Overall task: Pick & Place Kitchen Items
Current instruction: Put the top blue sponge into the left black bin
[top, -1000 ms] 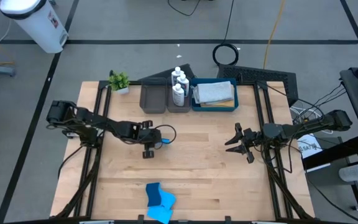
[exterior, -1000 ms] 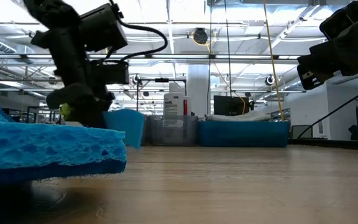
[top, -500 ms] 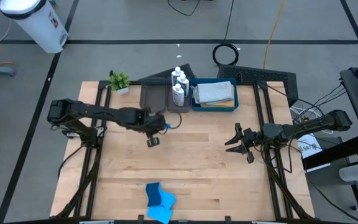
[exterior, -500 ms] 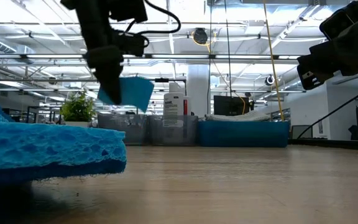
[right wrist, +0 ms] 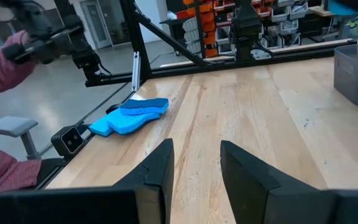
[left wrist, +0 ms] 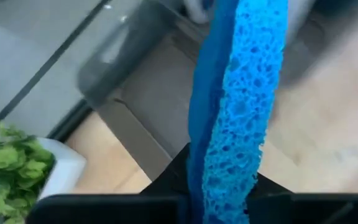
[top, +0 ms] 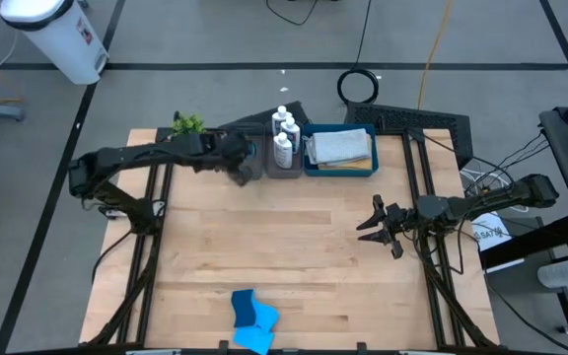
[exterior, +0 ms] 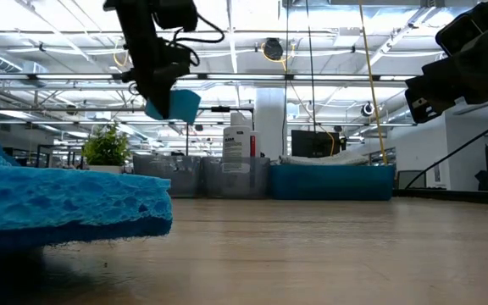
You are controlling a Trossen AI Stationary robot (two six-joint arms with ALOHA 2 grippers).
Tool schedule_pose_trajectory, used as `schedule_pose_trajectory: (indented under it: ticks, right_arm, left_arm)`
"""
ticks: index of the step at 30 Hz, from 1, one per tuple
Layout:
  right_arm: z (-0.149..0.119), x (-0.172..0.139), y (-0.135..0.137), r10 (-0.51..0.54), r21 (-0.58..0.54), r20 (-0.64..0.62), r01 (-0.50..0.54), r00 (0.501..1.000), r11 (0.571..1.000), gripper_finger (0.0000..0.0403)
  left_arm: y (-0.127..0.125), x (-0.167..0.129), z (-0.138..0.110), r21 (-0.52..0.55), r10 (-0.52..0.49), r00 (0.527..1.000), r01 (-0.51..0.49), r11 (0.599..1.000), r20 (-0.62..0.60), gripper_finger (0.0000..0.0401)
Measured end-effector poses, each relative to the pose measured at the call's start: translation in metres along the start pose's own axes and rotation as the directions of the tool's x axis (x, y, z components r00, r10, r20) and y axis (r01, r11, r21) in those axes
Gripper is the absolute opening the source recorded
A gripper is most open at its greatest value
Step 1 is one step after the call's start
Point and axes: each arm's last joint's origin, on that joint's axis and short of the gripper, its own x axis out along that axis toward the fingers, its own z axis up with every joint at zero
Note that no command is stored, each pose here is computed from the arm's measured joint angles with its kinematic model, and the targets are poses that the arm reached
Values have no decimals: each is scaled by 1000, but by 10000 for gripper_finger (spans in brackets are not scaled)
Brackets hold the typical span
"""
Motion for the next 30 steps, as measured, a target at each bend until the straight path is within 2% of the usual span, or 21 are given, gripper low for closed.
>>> schedule_pose_trajectory:
  ticks: [3, 7, 13, 16, 24, 30]
  right_arm:
    - [0, 0, 0, 0, -5, 2, 0, 1000, 1000, 100]
    - [0, 0, 0, 1, -6, 5, -1, 1000, 1000, 100]
    - [1, 0, 0, 1, -8, 7, -1, 1000, 1000, 100]
    - [1, 0, 0, 1, -16, 7, -1, 1000, 1000, 100]
    - [1, 0, 0, -2, -19, 7, 2, 1000, 1000, 100]
    - [1, 0, 0, -3, -20, 7, 3, 1000, 1000, 100]
  left_arm:
    - [15, 13, 4, -96, 33, 999, -31, 995, 15, 16]
    - [25, 35, 5, -251, 35, 997, -17, 968, 69, 10]
    - [37, 62, -5, -416, 62, 990, -2, 909, 129, 36]
    - [39, 72, -11, -454, 50, 987, 26, 890, 156, 35]
    - [35, 89, -28, -486, 41, 975, 72, 871, 218, 12]
    - [34, 98, -41, -523, 54, 975, 69, 850, 216, 50]
